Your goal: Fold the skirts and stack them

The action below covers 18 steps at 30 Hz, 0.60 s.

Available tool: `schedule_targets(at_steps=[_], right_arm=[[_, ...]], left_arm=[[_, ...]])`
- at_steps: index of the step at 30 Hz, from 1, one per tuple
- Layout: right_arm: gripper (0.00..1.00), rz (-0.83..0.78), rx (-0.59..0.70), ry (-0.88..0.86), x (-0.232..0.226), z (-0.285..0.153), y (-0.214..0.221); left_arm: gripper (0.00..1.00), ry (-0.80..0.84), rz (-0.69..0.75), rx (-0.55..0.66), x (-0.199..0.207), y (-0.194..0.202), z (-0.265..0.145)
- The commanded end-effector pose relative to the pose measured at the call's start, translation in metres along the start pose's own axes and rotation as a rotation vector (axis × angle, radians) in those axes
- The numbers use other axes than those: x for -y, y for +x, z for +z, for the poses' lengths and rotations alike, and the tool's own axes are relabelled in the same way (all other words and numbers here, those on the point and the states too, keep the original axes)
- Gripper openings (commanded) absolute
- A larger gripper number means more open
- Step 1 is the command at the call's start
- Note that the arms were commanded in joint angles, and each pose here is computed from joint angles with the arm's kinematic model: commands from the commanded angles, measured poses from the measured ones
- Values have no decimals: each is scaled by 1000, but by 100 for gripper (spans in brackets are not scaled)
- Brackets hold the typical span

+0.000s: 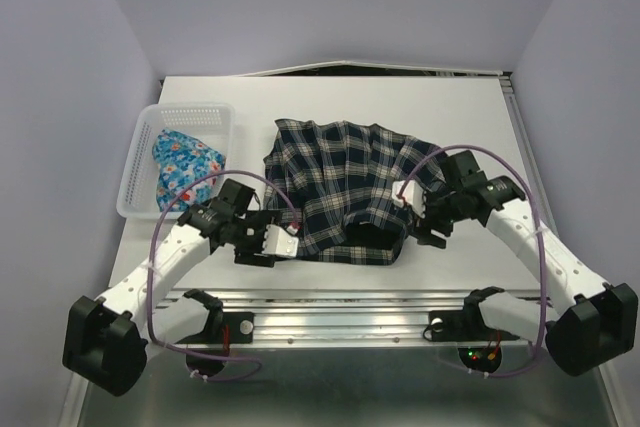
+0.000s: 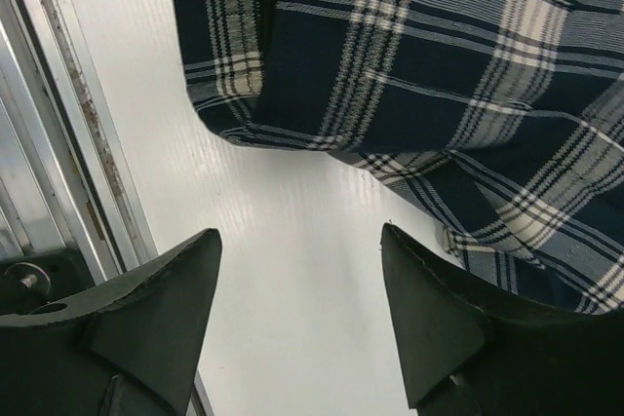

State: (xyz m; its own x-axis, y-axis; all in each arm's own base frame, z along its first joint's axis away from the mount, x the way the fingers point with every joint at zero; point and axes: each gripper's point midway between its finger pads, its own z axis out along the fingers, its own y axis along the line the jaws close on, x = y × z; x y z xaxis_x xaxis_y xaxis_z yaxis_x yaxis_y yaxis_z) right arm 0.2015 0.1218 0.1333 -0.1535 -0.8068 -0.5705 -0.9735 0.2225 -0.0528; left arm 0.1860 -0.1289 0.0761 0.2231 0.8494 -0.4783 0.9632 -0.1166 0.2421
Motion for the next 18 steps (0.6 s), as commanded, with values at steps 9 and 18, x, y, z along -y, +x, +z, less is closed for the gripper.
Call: schedule_targets(at_steps=[9, 18], right_arm=[[67, 73, 98, 86, 14, 22, -32], [64, 194, 73, 62, 12, 44, -26]], left_arm=[[78, -41, 4, 143, -43, -55, 14], [72, 13, 111, 66, -9, -58, 45]])
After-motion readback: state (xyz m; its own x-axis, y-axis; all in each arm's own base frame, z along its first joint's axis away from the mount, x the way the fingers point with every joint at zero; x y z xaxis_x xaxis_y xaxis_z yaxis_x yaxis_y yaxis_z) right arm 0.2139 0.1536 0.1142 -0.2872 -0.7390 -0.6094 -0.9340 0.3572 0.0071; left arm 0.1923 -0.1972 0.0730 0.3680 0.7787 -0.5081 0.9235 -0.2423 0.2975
